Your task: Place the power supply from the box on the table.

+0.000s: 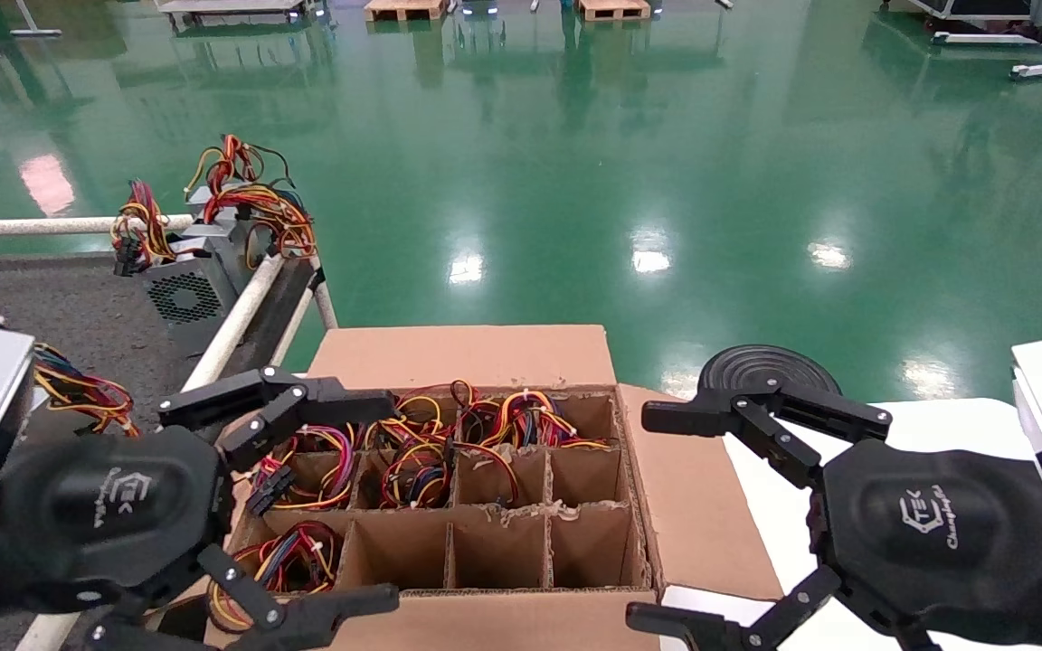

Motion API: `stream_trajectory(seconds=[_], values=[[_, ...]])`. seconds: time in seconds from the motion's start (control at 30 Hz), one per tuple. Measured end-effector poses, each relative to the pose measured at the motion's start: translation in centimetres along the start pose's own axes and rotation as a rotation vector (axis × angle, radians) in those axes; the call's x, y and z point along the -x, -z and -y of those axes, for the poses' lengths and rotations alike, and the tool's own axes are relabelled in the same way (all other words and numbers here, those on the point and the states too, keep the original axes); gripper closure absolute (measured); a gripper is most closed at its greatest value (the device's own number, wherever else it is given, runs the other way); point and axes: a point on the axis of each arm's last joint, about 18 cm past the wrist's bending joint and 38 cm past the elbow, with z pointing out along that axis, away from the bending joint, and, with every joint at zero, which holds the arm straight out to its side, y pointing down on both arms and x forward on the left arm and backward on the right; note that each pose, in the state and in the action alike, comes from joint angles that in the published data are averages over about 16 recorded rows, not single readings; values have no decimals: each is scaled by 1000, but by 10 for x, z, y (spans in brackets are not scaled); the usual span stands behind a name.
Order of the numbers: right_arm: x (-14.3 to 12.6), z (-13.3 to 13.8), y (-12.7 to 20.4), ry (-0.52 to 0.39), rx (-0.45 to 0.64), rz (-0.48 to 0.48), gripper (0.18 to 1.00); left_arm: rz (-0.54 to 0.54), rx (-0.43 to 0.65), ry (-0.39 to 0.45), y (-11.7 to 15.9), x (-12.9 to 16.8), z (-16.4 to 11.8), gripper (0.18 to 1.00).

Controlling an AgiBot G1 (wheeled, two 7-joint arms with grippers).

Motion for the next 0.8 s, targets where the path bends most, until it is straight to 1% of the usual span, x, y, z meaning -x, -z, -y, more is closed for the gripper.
stream_trajectory(seconds=[0.1, 0.2, 0.5, 0.63, 0.8], values=[[0, 0, 0, 0, 0, 0, 181, -5, 47, -17, 2, 1, -1, 184], [0, 0, 0, 0, 0, 0, 204, -14, 110, -38, 3, 2, -2, 184], [0, 0, 0, 0, 0, 0, 273, -38, 337, -83, 9, 12, -11, 184], [0, 0, 0, 0, 0, 0, 372, -41, 425, -87, 12, 18, -16, 184], [0, 0, 0, 0, 0, 0, 457, -38, 507, -77, 17, 26, -21, 184]])
